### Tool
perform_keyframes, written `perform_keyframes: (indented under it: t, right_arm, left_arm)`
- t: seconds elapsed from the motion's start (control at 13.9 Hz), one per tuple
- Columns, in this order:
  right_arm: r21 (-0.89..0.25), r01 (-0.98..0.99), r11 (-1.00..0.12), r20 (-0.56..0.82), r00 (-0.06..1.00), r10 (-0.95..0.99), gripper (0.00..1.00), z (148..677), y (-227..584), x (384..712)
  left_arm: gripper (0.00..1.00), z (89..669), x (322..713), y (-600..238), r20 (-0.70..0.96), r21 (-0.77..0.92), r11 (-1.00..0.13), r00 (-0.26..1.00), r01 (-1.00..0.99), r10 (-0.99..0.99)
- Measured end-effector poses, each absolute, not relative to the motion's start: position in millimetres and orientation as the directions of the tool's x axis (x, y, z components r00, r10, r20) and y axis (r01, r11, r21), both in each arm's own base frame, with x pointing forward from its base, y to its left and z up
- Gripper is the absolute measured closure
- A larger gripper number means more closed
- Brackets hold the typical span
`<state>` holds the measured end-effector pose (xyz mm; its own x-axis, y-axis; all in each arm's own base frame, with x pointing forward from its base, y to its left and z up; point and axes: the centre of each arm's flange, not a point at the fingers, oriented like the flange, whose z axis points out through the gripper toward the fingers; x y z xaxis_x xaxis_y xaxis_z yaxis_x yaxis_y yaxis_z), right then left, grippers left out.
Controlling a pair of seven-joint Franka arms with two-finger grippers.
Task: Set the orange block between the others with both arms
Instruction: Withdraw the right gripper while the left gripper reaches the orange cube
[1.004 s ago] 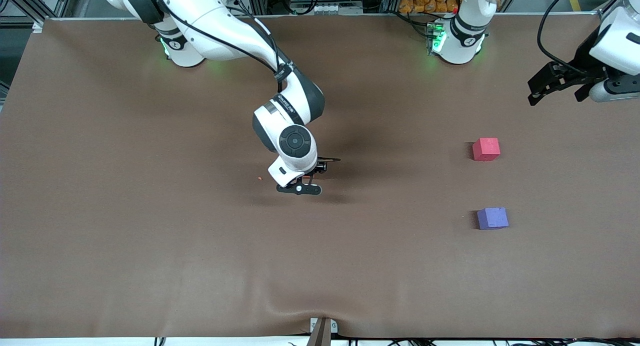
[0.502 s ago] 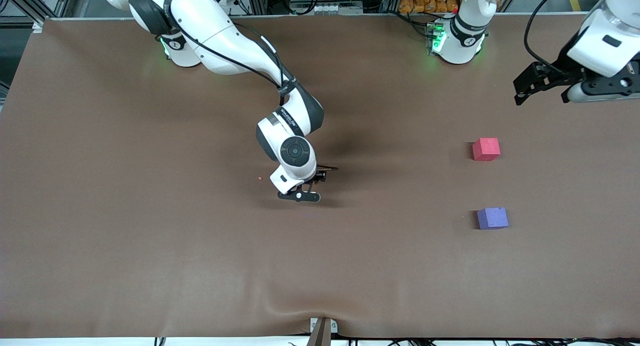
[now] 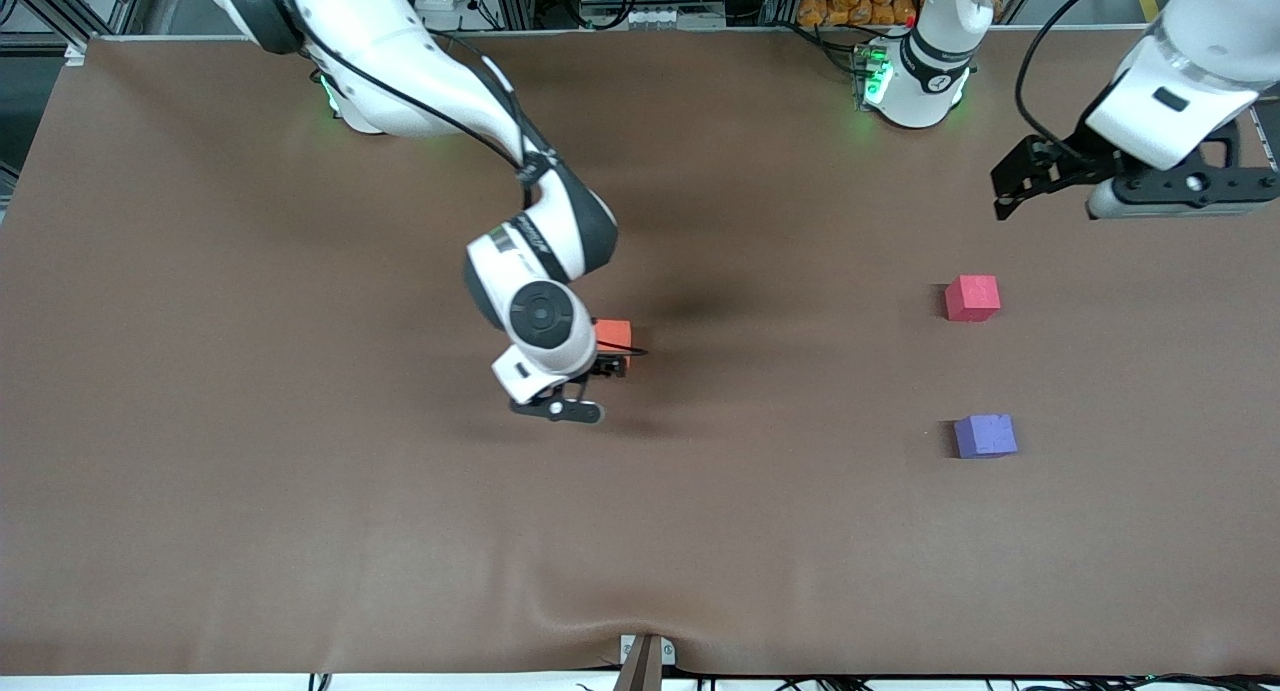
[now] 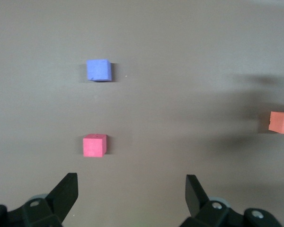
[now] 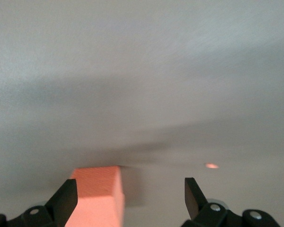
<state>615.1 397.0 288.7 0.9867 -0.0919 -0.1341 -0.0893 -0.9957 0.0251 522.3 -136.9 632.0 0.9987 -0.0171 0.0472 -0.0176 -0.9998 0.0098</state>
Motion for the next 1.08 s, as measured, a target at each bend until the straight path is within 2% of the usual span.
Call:
perform_keyframes:
  t: [0.22, 0.5, 0.79, 1.08]
  right_arm:
    - [0.009, -0.037, -0.999, -0.153, 0.988, -0.038, 0.00, 344.9, 300.3, 655.7]
    - [-0.025, 0.013, -1.000, -0.216, 0.976, 0.018, 0.00, 344.9, 140.0, 695.3]
    - [-0.062, 0.074, -0.995, -0.252, 0.964, 0.088, 0.00, 330.7, 41.5, 692.2]
    - [-0.034, 0.096, -0.995, -0.179, 0.979, 0.100, 0.00, 362.7, 18.4, 663.9]
  left_arm:
    - [0.00, 615.0, 529.9, -158.1, 0.036, 0.014, -0.999, 0.998, -0.052, -0.052]
    - [0.00, 577.8, 534.5, -200.6, -0.032, 0.015, -0.998, 0.997, -0.065, -0.066]
    - [0.00, 523.9, 531.1, -305.7, -0.111, 0.025, -1.000, 0.994, 0.005, 0.002]
    - [0.00, 462.4, 547.6, -401.6, -0.149, 0.064, -0.998, 0.989, 0.004, -0.006]
